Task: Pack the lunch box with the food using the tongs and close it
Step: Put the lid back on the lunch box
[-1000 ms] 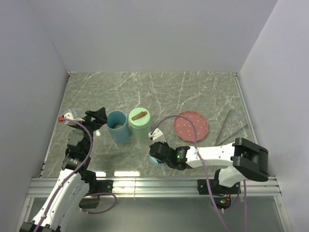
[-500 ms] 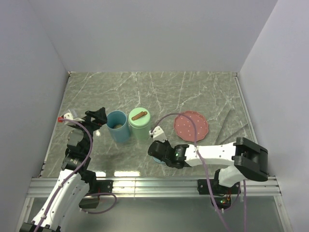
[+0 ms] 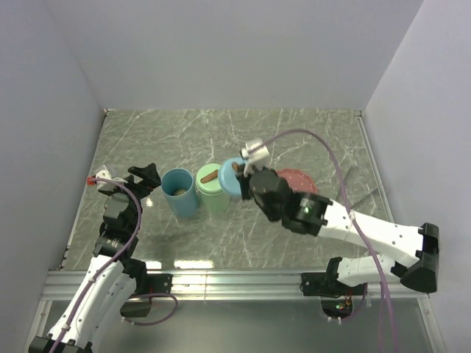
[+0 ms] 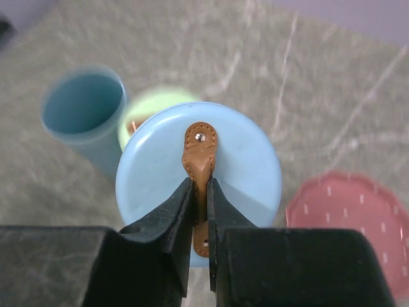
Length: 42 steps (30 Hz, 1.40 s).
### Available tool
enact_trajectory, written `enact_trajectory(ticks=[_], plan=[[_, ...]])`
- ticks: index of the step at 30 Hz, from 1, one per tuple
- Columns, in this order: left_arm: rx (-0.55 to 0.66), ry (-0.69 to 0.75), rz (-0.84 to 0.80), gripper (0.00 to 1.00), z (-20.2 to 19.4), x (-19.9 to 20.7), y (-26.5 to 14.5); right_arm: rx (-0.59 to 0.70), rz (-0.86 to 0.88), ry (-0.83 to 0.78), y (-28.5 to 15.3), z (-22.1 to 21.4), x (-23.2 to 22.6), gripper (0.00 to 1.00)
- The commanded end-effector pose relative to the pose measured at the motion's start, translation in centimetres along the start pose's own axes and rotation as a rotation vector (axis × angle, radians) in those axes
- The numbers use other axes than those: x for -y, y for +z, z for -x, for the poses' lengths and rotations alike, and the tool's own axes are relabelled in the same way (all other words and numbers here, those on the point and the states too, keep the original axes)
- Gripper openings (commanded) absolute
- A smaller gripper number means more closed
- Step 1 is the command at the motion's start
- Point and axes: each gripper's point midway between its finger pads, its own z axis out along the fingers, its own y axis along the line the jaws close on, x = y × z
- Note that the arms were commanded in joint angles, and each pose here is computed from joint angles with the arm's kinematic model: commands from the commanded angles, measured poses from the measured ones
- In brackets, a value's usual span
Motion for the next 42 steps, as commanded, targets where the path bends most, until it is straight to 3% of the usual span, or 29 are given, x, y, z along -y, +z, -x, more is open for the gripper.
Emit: enact_trajectory(ticks=[1,8,15,28,42], plan=[[0.089,0.023,0.068,1.0,3.4,-0.2,0.0,0.097,0.086,-0.067,2.1,6.2,-2.1,0.0],[0.123,0.044,0.165,0.99,4.7,-1.8,-0.6,0.058,0.23,-0.166,8.3,11.2,-8.7,0.0],[0.155,0.016,0.188,0.99,5.3,-2.5,-1.6,-0.075,0.288,-0.218,13.6,8.7,-12.6,0.0],[0.148,0.005,0.215,1.0,4.5,-3.1,-1.1,-0.213,0.325,-0.249,14.8,3.7,-13.5,0.0],[0.146,0.001,0.194,0.99,4.4,-2.9,-1.2,-0.257,0.387,-0.271,16.2,1.0,-15.9,0.0]])
